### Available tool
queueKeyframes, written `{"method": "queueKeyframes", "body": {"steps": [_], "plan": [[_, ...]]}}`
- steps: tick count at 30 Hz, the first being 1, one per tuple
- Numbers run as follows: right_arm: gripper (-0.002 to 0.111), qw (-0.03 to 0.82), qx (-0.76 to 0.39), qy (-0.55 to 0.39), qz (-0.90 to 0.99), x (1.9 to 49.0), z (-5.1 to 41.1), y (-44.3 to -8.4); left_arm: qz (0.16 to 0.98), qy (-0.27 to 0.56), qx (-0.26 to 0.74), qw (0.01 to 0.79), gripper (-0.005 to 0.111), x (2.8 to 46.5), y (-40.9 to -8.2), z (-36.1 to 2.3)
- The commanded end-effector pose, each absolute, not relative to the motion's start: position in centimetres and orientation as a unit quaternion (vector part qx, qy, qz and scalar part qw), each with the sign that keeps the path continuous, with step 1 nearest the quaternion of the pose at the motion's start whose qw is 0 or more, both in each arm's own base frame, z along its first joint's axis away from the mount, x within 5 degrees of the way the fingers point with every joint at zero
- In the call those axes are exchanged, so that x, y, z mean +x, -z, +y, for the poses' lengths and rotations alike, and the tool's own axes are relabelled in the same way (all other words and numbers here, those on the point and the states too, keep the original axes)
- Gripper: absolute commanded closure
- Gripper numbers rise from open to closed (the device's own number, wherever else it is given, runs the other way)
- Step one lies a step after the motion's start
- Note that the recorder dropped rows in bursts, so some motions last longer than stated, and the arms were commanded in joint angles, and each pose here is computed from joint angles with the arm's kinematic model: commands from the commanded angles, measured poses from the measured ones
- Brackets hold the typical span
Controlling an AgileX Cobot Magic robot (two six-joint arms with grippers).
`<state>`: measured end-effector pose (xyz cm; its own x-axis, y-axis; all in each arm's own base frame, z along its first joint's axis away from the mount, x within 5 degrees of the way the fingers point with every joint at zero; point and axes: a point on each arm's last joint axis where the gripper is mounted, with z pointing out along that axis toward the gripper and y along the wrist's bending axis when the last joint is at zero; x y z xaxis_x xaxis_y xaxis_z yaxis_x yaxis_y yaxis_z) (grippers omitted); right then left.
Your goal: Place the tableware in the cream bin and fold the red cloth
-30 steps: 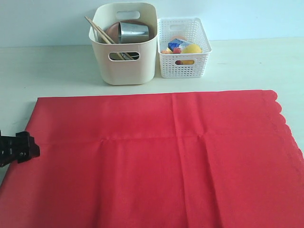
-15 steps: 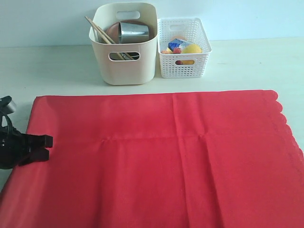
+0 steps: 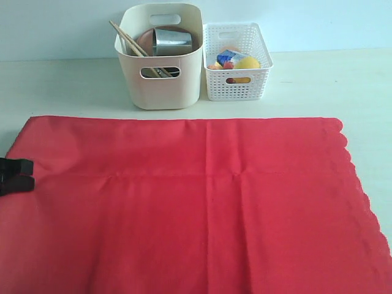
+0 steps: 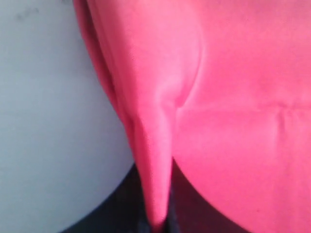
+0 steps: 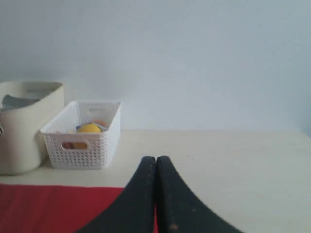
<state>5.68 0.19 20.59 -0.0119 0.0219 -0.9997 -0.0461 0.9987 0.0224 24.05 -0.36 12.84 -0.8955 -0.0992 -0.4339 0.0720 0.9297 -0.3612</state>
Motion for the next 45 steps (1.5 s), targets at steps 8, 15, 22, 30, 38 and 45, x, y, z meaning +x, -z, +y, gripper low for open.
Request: {"method": "queueKeyframes", "body": {"steps": [8, 15, 22, 30, 38, 45], "plan": [[0.108, 0.756, 0.092, -0.173, 0.625, 5.4, 0.5, -22.4, 0.959, 0.192, 0.023, 0.207, 0.107, 26.3, -17.1, 3.1], [0.108, 0.684, 0.172, -0.226, 0.672, 5.6, 0.4, -20.9, 0.931, 0.262, 0.061, 0.246, 0.107, 26.9, -22.3, 1.9], [0.108, 0.576, 0.156, -0.212, 0.774, 7.3, 1.1, -18.9, 0.900, 0.287, 0.139, 0.298, 0.107, 26.2, -27.3, -1.6], [0.108, 0.396, 0.000, -0.194, 0.897, 10.8, 5.1, -18.0, 0.868, 0.322, 0.245, 0.287, 0.107, 25.2, -29.3, -9.9], [0.108, 0.238, -0.088, -0.145, 0.956, 14.5, 10.2, -14.4, 0.838, 0.348, 0.326, 0.266, 0.107, 24.0, -29.7, -18.2], [0.108, 0.202, -0.118, -0.117, 0.965, 16.2, 11.4, -13.3, 0.822, 0.363, 0.391, 0.202, 0.107, 23.8, -27.2, -25.8]]}}
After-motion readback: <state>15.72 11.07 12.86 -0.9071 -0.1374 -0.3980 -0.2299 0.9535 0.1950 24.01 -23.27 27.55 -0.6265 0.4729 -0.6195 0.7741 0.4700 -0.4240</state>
